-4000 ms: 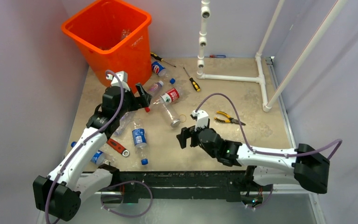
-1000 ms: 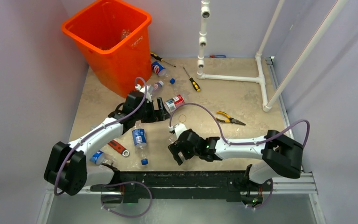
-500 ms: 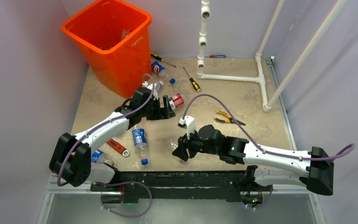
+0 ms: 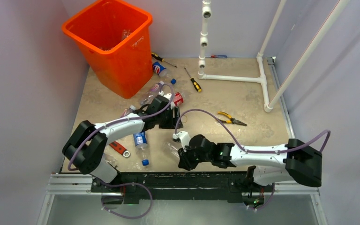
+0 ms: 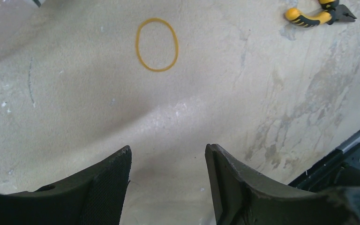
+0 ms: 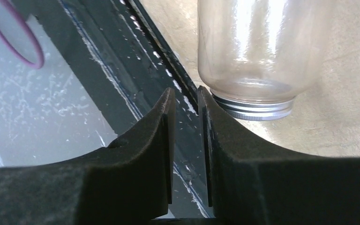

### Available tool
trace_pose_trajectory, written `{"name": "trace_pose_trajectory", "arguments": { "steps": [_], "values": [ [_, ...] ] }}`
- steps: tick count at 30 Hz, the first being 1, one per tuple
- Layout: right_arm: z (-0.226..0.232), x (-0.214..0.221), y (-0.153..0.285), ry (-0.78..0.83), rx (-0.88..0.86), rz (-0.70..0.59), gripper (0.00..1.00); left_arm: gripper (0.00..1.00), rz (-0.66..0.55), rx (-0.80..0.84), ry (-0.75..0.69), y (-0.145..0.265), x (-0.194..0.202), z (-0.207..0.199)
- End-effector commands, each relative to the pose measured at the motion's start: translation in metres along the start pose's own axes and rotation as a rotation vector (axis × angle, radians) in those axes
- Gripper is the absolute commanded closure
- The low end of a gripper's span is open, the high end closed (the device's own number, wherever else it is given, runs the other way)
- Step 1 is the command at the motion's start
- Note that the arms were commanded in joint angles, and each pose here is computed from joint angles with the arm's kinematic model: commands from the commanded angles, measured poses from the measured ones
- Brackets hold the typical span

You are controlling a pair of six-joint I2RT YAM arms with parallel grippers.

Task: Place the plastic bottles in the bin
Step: Pick up the plastic bottle from the corner of the board.

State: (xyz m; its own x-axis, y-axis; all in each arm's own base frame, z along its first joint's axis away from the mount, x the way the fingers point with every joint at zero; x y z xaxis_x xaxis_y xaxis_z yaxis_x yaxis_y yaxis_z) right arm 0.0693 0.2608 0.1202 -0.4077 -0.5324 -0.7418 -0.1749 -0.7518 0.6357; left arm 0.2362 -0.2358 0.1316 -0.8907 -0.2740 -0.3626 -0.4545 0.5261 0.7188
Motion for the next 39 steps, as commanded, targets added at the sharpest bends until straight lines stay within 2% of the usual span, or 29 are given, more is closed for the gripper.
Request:
{"name": "trace_pose_trajectory", "arguments": {
  "steps": [1,11,17,21,26,30,33,39],
  "values": [
    [-0.004,0.004,-0.007,-0.036,0.051,0.009,0.74,0.42,-0.065,-0.031,0.014,-0.001,-0.002,0.005],
    [-0.018,0.015,-0.022,-0.154,0.210,0.020,0.66,0.47,-0.031,-0.057,0.015,0.004,0.022,0.022],
    [-0.030,0.014,-0.025,-0.199,0.292,-0.001,0.54,0.51,-0.018,-0.039,0.026,0.010,0.033,0.025],
    [-0.038,0.012,-0.020,-0.244,0.312,-0.038,0.42,0.52,-0.026,-0.024,0.034,0.014,0.035,0.025],
    [-0.043,0.004,-0.004,-0.307,0.250,-0.135,0.24,0.53,-0.040,-0.015,0.039,0.019,0.036,0.024],
    [-0.042,-0.004,0.008,-0.335,0.181,-0.208,0.13,0.55,-0.038,-0.010,0.043,0.020,0.038,0.024],
    [-0.039,-0.009,0.013,-0.370,0.107,-0.256,0.08,0.56,-0.029,-0.007,0.045,0.020,0.043,0.024],
    [-0.033,-0.019,0.011,-0.402,0.002,-0.297,0.06,0.58,-0.033,-0.003,0.057,0.026,0.052,0.029]
  ]
}}
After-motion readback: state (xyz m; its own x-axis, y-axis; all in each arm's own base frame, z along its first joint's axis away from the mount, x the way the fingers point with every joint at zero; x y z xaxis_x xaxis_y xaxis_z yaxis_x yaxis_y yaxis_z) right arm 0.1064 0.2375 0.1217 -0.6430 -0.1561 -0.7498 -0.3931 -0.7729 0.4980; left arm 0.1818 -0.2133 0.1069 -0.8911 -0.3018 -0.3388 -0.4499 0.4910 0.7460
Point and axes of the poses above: each gripper's point midway between its finger pads, its own y axis back along the fingers, its own z axis along the line the jaws close on, x = y × z, the point moved 8 cm from there along y, back along the fingers, and after that the axes turned 15 degrees about y, right-handed, at the moved point
